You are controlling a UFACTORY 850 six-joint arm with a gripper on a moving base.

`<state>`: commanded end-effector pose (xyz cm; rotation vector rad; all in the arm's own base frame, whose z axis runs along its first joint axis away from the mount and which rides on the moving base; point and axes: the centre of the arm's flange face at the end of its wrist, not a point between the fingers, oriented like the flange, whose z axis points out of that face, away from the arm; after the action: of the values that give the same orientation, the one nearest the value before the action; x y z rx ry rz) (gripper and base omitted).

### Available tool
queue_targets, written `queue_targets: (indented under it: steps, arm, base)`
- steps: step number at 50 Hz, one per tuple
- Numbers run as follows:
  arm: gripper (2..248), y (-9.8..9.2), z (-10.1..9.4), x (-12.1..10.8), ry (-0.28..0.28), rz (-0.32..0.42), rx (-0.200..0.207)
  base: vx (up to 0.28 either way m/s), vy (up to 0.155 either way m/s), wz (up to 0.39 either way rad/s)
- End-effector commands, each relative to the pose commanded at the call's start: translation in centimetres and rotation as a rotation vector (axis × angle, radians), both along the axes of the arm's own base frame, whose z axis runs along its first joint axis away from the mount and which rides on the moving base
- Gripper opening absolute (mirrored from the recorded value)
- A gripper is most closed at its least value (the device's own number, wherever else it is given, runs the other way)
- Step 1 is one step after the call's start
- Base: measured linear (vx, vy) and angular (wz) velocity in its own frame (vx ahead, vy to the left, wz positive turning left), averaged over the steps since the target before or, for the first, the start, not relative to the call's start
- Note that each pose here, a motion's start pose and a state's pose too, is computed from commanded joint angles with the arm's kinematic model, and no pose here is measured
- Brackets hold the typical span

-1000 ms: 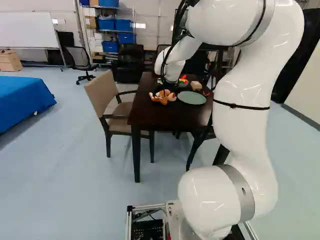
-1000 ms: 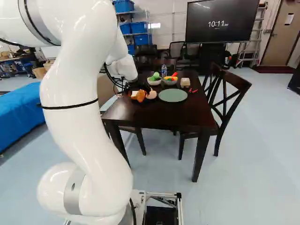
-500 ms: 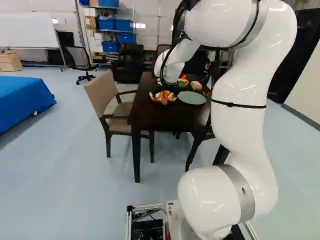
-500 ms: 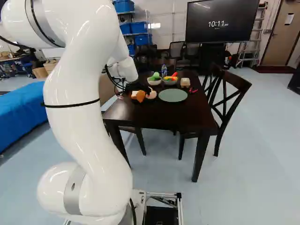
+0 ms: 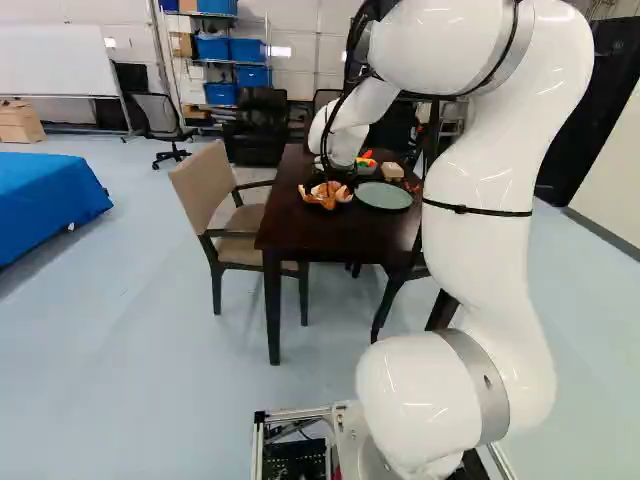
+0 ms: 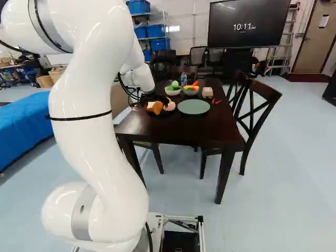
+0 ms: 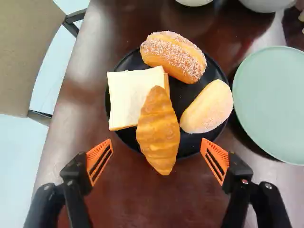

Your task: Move the croissant to the empty plate

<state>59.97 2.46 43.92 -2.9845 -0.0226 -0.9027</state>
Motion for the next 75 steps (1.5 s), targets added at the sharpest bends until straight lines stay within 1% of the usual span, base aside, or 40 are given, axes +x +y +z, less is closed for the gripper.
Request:
queue_targets:
  steps: [14,15,19,20,24,25,30,31,35,36,40,41,45,46,51,52,56,57,61,62,66,67,72,73,75]
  arm:
    - [247,0.0,0.04,0.05,-0.007,0.0,0.0]
    - [234,0.0,0.04,0.05,-0.007,0.0,0.0]
    - [234,0.0,0.04,0.05,-0.007,0.0,0.0]
    - [222,0.0,0.04,0.05,-0.007,0.0,0.0]
    - [222,0.0,0.06,0.08,-0.011,0.0,0.0]
    - [210,0.0,0.07,0.1,-0.013,0.0,0.0]
    - [210,0.0,0.12,0.18,-0.024,0.0,0.0]
    - [198,0.0,0.13,0.19,-0.026,0.0,0.001]
    - [198,0.0,0.17,0.24,-0.032,-0.001,0.001]
    - [186,0.0,0.17,0.25,-0.033,-0.001,0.001]
    - [186,0.0,0.17,0.25,-0.034,-0.001,0.001]
    - [174,0.0,0.17,0.25,-0.034,-0.001,0.001]
    - [174,0.0,0.17,0.25,-0.034,-0.001,0.001]
    - [162,0.0,0.17,0.25,-0.034,-0.001,0.001]
    - [162,0.0,0.17,0.25,-0.034,-0.001,0.001]
    - [150,0.0,0.17,0.25,-0.034,-0.001,0.001]
    - [150,0.0,0.17,0.25,-0.034,-0.001,0.001]
    - [137,0.0,0.17,0.25,-0.034,-0.001,0.001]
    - [137,0.0,0.17,0.25,-0.034,-0.001,0.001]
    - [125,0.0,0.17,0.25,-0.034,-0.001,0.001]
    - [125,0.0,0.17,0.25,-0.034,-0.001,0.001]
    - [115,0.0,0.17,0.25,-0.034,-0.001,0.001]
    - [115,0.0,0.17,0.25,-0.034,-0.001,0.001]
    - [105,0.0,0.17,0.25,-0.034,-0.001,0.001]
    - [105,0.0,0.17,0.25,-0.034,-0.001,0.001]
  base:
    - [0.0,0.0,0.0]
    - [0.0,0.0,0.0]
    - [0.0,0.0,0.0]
    - [0.0,0.0,0.0]
    - [0.0,0.0,0.0]
    - [0.0,0.0,0.0]
    - [0.0,0.0,0.0]
    - [0.0,0.0,0.0]
    - [0.0,0.0,0.0]
    - [0.0,0.0,0.0]
    - [0.0,0.0,0.0]
    - [0.0,0.0,0.0]
    - [0.0,0.0,0.0]
    - [0.0,0.0,0.0]
    - [0.0,0.0,0.0]
    - [0.0,0.0,0.0]
    - [0.0,0.0,0.0]
    - [0.0,0.0,0.0]
    - [0.0,0.0,0.0]
    - [0.0,0.0,0.0]
    - [0.0,0.0,0.0]
    - [0.0,0.0,0.0]
    - [0.0,0.0,0.0]
    - [0.0,0.0,0.0]
    - [0.0,0.0,0.0]
